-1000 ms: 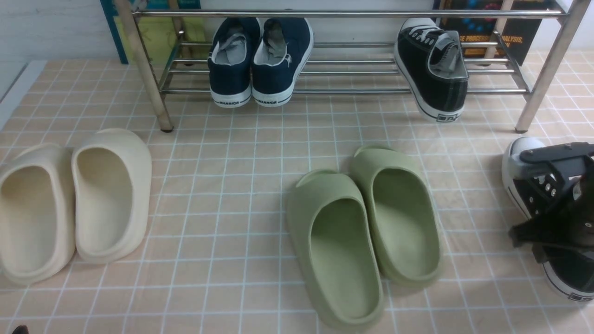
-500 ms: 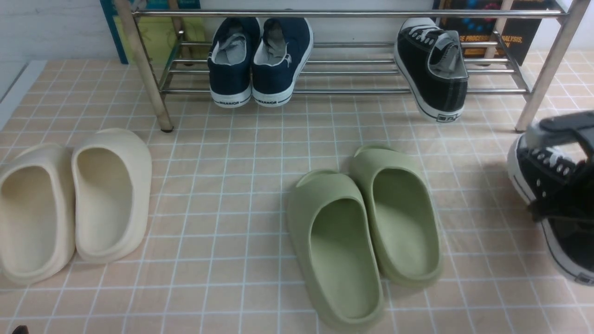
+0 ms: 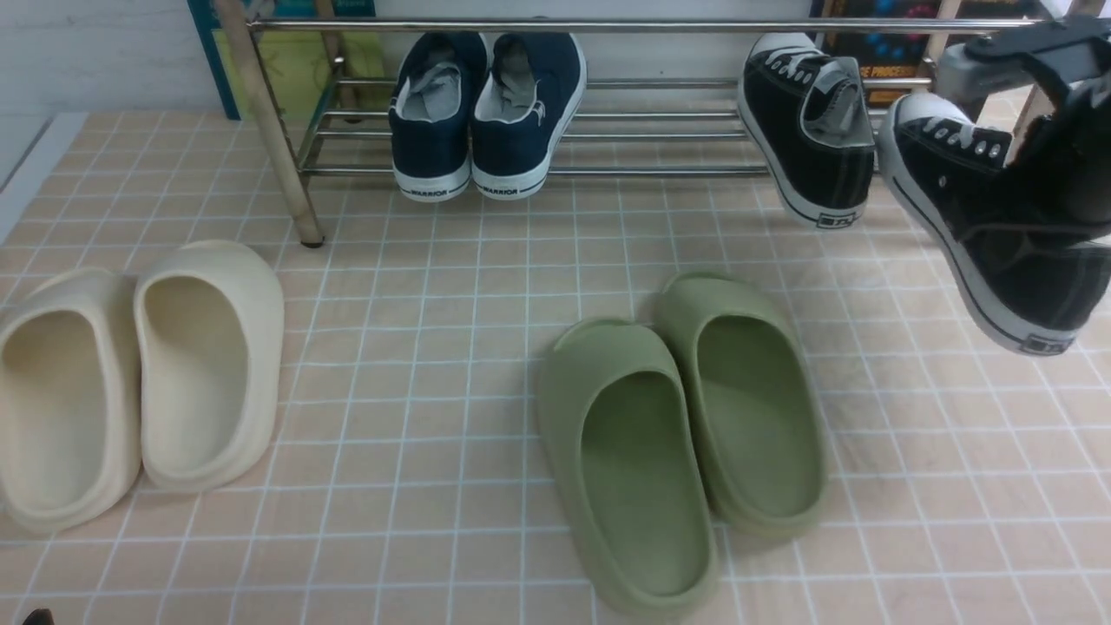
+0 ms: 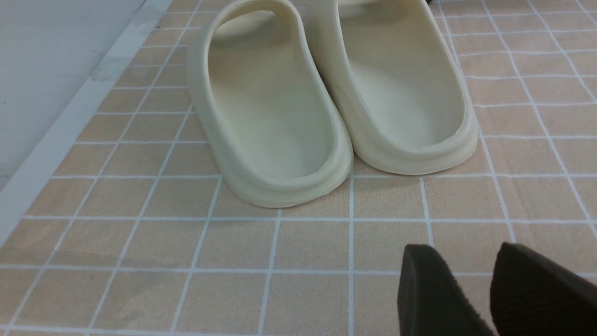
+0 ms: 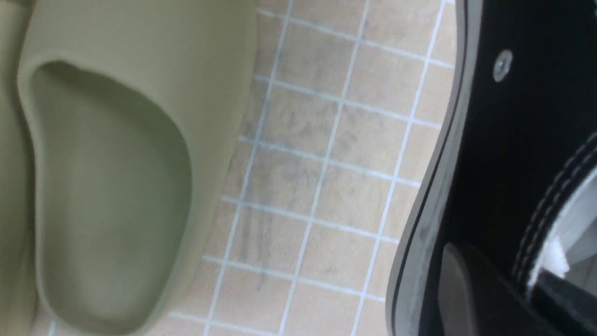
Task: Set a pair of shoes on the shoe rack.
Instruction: Use the right arm to put a shoe into the shoe rack
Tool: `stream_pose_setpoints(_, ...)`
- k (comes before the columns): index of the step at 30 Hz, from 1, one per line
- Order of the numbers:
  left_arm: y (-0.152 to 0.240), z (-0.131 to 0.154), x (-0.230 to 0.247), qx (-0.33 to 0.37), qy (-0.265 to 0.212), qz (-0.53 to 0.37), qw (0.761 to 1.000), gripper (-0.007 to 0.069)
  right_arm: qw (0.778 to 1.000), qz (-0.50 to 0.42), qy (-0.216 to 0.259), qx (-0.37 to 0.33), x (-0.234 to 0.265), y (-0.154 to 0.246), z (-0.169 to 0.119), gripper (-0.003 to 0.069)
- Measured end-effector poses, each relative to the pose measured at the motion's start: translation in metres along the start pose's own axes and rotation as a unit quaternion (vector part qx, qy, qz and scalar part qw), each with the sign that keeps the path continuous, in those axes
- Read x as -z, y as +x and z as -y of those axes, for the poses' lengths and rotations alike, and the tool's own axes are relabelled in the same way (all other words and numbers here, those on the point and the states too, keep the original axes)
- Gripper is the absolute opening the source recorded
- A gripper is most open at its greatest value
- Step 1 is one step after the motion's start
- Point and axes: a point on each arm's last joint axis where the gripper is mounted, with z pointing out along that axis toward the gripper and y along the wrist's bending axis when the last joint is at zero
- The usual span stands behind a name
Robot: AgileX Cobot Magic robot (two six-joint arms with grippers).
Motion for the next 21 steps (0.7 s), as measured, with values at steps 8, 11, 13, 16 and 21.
stream_pose_setpoints(8, 0.000, 0.000, 0.000, 0.000, 0.000, 0.000, 1.000, 0.0237, 0.999, 0.009, 0.037, 0.024, -0.032, -0.045, 0.010, -0.0001)
stream_pose_setpoints(11, 0.000, 0.000, 0.000, 0.000, 0.000, 0.000, 1.000, 0.0237, 0.999, 0.016, 0.038, 0.035, -0.041, -0.058, 0.011, -0.0001)
stream_pose_setpoints(13, 0.000, 0.000, 0.000, 0.000, 0.000, 0.000, 1.000, 0.0237, 0.998, 0.024, 0.039, 0.039, -0.052, -0.072, 0.011, -0.0001)
stream_pose_setpoints(16, 0.000, 0.000, 0.000, 0.000, 0.000, 0.000, 1.000, 0.0237, 0.997, 0.035, 0.045, 0.046, -0.067, -0.088, 0.013, -0.0001)
stream_pose_setpoints(21, 0.000, 0.000, 0.000, 0.000, 0.000, 0.000, 1.000, 0.0237, 0.994, 0.050, 0.060, 0.071, -0.090, -0.107, 0.017, -0.0001)
